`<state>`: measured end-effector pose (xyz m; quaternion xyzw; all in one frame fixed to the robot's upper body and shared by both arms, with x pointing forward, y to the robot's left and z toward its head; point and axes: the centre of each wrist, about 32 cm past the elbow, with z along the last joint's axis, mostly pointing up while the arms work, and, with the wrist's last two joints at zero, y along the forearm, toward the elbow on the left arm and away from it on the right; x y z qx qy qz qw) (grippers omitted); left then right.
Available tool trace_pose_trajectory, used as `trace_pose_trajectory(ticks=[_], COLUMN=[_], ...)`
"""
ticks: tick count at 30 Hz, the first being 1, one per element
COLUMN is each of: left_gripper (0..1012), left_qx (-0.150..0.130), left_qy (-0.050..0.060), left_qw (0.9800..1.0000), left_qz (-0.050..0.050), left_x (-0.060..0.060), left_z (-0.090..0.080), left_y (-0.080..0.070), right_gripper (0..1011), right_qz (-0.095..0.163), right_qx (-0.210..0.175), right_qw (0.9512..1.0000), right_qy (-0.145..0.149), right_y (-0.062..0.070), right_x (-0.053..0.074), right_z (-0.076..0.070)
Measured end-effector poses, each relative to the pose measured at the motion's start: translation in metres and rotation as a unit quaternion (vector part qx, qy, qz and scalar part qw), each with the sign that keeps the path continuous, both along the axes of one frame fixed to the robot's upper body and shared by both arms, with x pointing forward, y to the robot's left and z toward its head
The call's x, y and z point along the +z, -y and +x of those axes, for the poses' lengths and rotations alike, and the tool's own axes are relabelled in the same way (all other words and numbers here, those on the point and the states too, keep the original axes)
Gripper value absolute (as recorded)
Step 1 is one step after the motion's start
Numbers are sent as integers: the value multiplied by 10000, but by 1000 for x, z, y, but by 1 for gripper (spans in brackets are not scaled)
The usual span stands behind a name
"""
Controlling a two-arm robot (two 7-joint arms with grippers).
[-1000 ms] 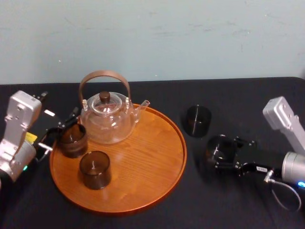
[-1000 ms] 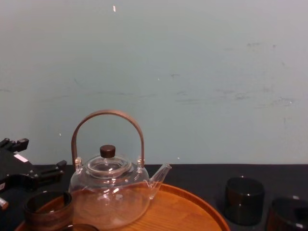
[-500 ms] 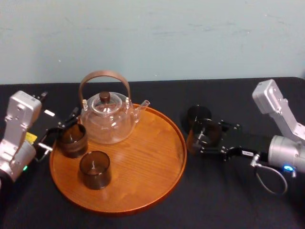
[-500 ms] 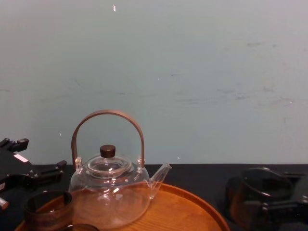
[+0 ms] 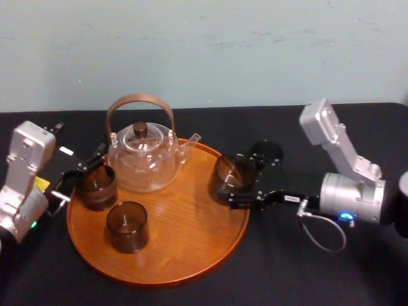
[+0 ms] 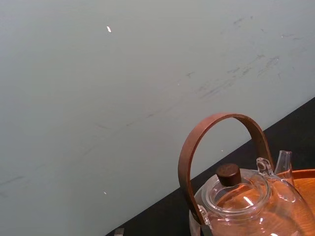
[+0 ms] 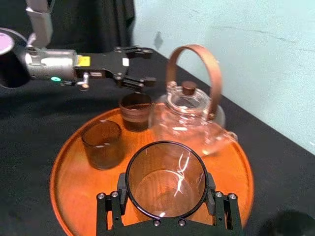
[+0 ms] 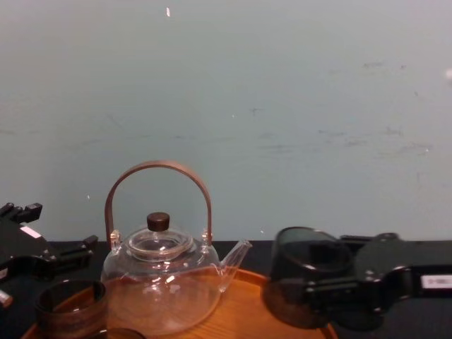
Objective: Pick up the glass from the table and place it on the tray.
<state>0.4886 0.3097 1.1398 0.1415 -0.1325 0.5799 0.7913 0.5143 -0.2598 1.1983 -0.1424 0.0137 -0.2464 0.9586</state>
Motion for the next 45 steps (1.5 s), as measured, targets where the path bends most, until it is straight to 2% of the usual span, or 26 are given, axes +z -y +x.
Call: trace_pose_trajectory(ticks=[5, 11, 19, 28, 45], left_gripper=[1001, 1001, 1001, 1001, 1002], left_qx=[0, 0, 0, 0, 0], left_qy=[0, 0, 0, 0, 0], left_qw=[10000, 10000, 10000, 10000, 10000], left_qz=[0, 0, 0, 0, 0], left_x=[0, 0, 0, 0, 0], left_z=[0, 0, 0, 0, 0], left_y=[0, 0, 0, 0, 0], right_gripper=[903, 903, 903, 904, 903], right_qz=[-39, -99, -267, -426, -489], right_qx=[213, 338, 382, 391, 406], right_qw=[9998, 9994, 9988, 9978, 9967], right_qy=[-7, -38, -155, -337, -514], right_y=[-16, -29, -43, -48, -49], right_x=[-3, -9, -26, -44, -57], right_z=[6, 12, 20, 26, 28])
